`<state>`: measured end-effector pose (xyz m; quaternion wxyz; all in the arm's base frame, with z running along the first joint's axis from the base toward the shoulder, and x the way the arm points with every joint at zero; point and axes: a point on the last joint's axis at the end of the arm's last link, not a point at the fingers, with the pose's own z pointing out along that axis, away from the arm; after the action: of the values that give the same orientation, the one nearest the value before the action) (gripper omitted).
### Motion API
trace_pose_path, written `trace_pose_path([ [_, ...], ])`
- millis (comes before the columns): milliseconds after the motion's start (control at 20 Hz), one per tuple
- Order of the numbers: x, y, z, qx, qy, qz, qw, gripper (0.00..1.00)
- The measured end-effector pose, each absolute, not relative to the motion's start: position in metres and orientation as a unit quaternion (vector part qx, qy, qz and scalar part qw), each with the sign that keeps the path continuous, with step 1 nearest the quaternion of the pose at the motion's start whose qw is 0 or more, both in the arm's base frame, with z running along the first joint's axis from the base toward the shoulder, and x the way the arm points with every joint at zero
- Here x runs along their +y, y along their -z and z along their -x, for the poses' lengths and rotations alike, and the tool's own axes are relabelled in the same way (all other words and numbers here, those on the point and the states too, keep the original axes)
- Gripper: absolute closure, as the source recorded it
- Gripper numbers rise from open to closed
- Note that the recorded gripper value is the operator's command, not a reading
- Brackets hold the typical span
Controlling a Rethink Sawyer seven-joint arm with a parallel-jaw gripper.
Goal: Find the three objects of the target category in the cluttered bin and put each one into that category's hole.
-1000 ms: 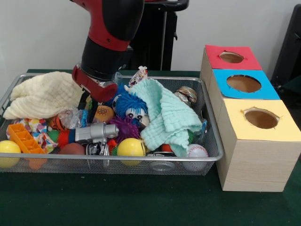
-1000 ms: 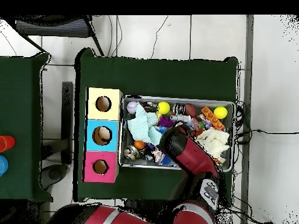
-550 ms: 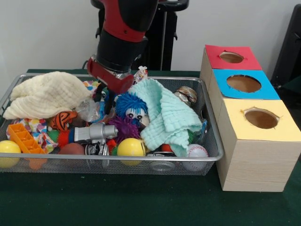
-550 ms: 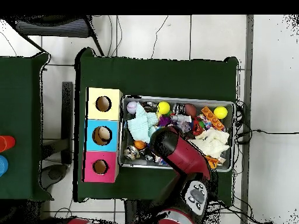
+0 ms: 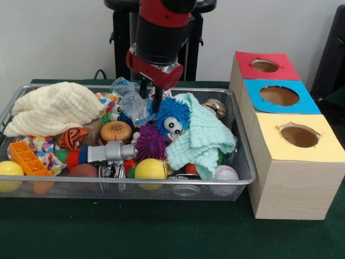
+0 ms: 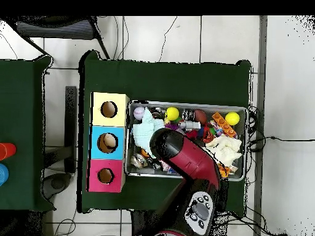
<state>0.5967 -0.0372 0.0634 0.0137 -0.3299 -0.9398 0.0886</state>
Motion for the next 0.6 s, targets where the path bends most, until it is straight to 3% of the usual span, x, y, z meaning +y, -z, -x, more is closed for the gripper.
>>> trace_pose_path([
  [600, -0.052, -0.089, -0.609, -0.936, -0.070, 0.346, 0.006, 1.00],
])
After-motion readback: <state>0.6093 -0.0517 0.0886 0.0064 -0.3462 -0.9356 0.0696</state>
